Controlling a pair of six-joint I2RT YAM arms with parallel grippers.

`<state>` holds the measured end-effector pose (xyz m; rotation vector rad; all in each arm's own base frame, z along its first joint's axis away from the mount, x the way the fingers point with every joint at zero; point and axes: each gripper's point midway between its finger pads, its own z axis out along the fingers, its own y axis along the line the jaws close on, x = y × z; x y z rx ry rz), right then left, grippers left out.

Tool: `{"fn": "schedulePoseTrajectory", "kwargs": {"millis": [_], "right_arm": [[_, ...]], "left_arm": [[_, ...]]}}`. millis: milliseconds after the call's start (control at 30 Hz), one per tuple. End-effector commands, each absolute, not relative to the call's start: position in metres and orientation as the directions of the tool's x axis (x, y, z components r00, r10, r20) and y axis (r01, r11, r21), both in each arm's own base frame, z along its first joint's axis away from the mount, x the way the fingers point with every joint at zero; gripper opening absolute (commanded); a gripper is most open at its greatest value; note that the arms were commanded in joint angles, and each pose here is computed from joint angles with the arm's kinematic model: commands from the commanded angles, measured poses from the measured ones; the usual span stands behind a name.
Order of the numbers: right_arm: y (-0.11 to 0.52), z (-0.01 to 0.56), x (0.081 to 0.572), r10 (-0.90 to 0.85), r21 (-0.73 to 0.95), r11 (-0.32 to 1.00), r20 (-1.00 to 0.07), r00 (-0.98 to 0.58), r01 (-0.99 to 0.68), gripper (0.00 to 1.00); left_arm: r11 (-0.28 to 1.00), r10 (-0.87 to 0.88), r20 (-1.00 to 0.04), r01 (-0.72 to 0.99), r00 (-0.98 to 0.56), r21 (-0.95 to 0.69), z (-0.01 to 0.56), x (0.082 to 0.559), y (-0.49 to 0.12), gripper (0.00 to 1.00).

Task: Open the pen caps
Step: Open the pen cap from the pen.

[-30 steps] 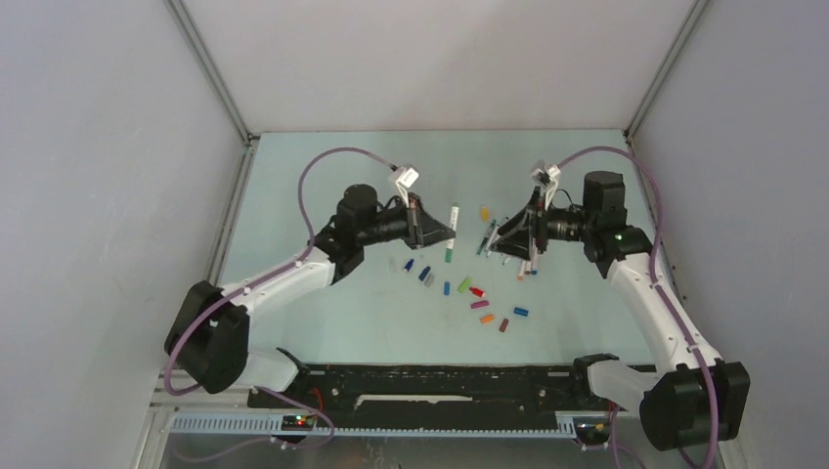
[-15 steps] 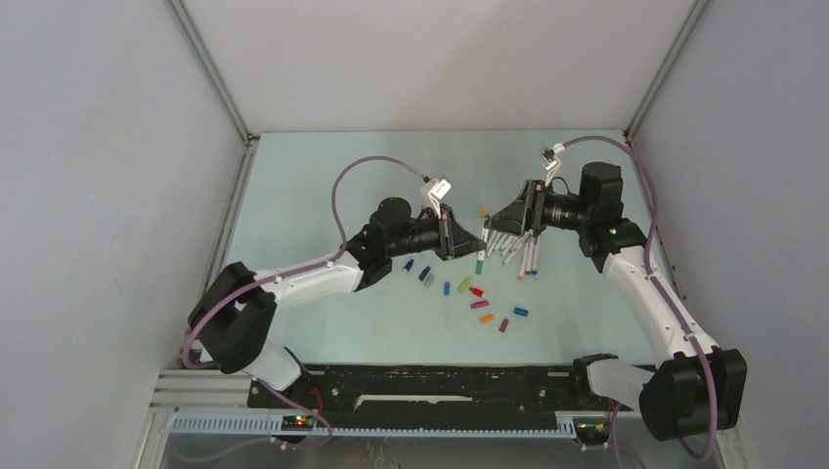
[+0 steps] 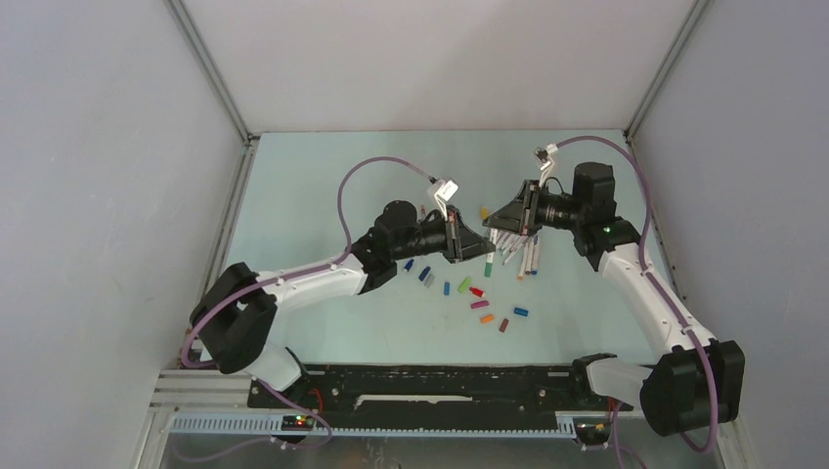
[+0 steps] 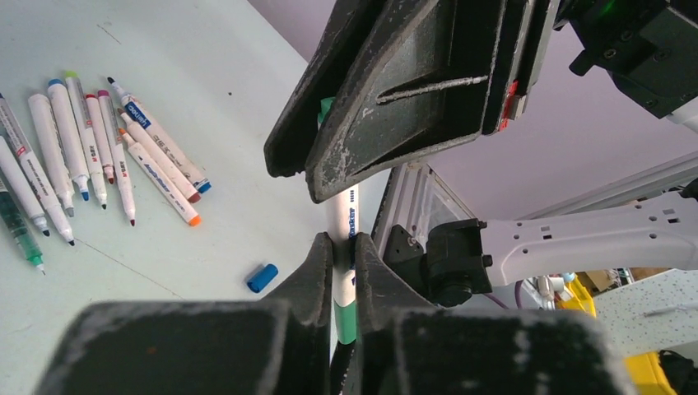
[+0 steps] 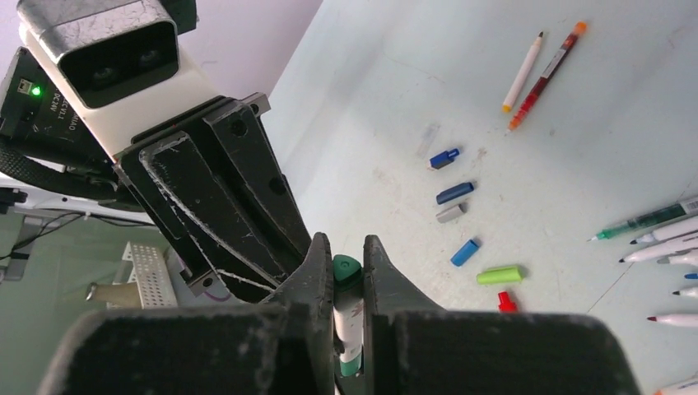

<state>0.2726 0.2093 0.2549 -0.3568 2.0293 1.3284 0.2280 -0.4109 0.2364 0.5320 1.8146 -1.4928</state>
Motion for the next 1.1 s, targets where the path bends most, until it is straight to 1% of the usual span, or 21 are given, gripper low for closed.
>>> {"fn": "schedulePoseTrajectory", "kwargs": {"millis": [0, 67, 133, 167, 200, 300, 433, 567, 700, 867, 1000, 1067], "right_arm": [[0.212, 0.267, 0.27, 0.122, 0.681, 0.408, -0.701, -0.703, -0.608, 0.0], [0.207, 0.276, 0.269, 0.144, 0.695, 0.386, -0.695, -0.705, -0.607, 0.0], [0.201, 0.284, 0.271, 0.168, 0.701, 0.377, -0.695, -0.699, -0.606, 0.0], [0.198, 0.286, 0.271, 0.175, 0.699, 0.377, -0.698, -0.695, -0.607, 0.0], [0.196, 0.287, 0.271, 0.179, 0.697, 0.379, -0.7, -0.691, -0.608, 0.0], [0.192, 0.289, 0.271, 0.194, 0.696, 0.379, -0.704, -0.683, -0.61, 0.0], [0.186, 0.291, 0.273, 0.215, 0.703, 0.378, -0.7, -0.681, -0.603, 0.0], [0.186, 0.289, 0.273, 0.223, 0.713, 0.372, -0.69, -0.688, -0.594, 0.0], [0.185, 0.289, 0.274, 0.225, 0.713, 0.373, -0.69, -0.688, -0.593, 0.0], [0.184, 0.287, 0.275, 0.226, 0.713, 0.38, -0.689, -0.688, -0.589, 0.0], [0.185, 0.285, 0.275, 0.222, 0.712, 0.384, -0.689, -0.69, -0.587, 0.0], [0.185, 0.284, 0.275, 0.216, 0.708, 0.388, -0.692, -0.689, -0.59, 0.0]], "left_arm": [[0.184, -0.206, -0.775, 0.755, -0.597, -0.63, 0.284, 0.232, -0.417, 0.16], [0.167, -0.211, -0.772, 0.756, -0.599, -0.633, 0.285, 0.227, -0.414, 0.35], [0.152, -0.223, -0.763, 0.751, -0.607, -0.642, 0.283, 0.224, -0.41, 0.59], [0.135, -0.219, -0.757, 0.749, -0.616, -0.648, 0.281, 0.219, -0.41, 0.69], [0.115, -0.21, -0.753, 0.749, -0.624, -0.652, 0.28, 0.216, -0.41, 0.73], [0.08, -0.163, -0.736, 0.735, -0.657, -0.673, 0.27, 0.208, -0.414, 0.75], [0.069, -0.126, -0.721, 0.719, -0.681, -0.692, 0.258, 0.202, -0.416, 0.75], [0.061, -0.072, -0.704, 0.701, -0.706, -0.71, 0.248, 0.198, -0.424, 0.73], [0.052, -0.043, -0.686, 0.684, -0.727, -0.728, 0.241, 0.195, -0.433, 0.68], [0.041, -0.039, -0.672, 0.671, -0.74, -0.741, 0.239, 0.194, -0.436, 0.54], [0.024, -0.033, -0.666, 0.666, -0.745, -0.746, 0.242, 0.193, -0.437, 0.4], [0.008, -0.03, -0.661, 0.661, -0.749, -0.75, 0.245, 0.191, -0.439, 0.22]]}}
